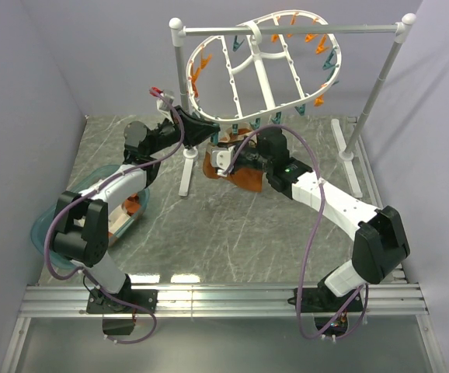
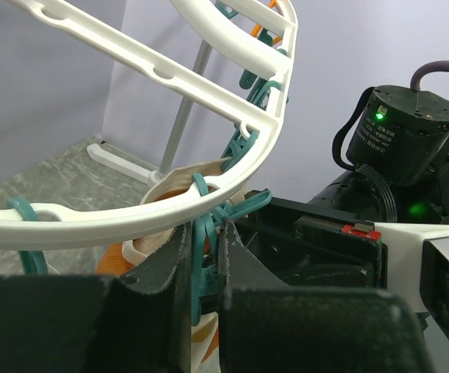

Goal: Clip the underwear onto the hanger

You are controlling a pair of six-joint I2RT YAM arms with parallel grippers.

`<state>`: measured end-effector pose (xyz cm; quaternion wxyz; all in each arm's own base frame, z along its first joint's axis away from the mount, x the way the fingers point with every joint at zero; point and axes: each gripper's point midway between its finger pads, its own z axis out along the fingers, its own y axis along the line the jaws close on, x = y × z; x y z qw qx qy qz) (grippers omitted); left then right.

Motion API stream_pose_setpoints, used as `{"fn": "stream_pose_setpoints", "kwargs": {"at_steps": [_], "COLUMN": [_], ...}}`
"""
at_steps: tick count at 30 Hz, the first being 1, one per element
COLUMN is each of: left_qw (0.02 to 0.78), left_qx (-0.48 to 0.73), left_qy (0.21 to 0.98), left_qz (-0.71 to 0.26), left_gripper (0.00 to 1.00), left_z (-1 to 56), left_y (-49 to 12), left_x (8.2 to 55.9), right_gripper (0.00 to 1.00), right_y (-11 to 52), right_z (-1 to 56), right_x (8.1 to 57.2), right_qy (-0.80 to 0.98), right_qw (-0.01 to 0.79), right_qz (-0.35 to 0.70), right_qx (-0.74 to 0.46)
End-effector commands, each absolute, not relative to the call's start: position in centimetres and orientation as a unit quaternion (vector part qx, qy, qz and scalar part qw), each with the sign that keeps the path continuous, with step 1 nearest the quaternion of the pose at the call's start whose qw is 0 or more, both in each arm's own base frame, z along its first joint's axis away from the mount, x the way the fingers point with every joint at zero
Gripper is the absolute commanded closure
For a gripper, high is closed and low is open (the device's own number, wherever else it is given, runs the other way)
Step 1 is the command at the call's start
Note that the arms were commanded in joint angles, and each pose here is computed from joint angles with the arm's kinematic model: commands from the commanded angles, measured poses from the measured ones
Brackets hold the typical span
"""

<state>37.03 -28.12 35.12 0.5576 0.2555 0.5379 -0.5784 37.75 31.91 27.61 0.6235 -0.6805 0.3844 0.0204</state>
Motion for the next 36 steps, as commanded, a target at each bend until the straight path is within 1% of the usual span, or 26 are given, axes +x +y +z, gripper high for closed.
{"fn": "stream_pose_setpoints", "kwargs": {"at_steps": [1,13,17,36], "left_qw": [0.558,0.564,0.556,0.533], "left_qx": [0.328,0.325,0.327,0.338], "left_qy": [0.488,0.499,0.503,0.498], "left_qz": [-0.586,-0.572,-0.575,-0.594], "left_gripper": [1.0,1.0,1.0,1.0], "left_z": [37.3,36.8,36.3,36.1], "left_y": [-29.0,-29.0,-29.0,-29.0], "left_x": [34.4,35.5,35.2,33.8], "right_gripper": [1.0,1.0,1.0,1.0], "right_y": [31.6,31.3,31.3,31.7], "right_z": [30.0,30.4,31.4,33.0], "right_x": [37.2,36.2,36.7,38.7], "right_qy": [0.362,0.349,0.352,0.37], "right_qw": [0.646,0.652,0.664,0.678], "right_qz": [0.012,0.014,0.011,-0.002], "right_qx": [-0.672,-0.673,-0.66,-0.635]}}
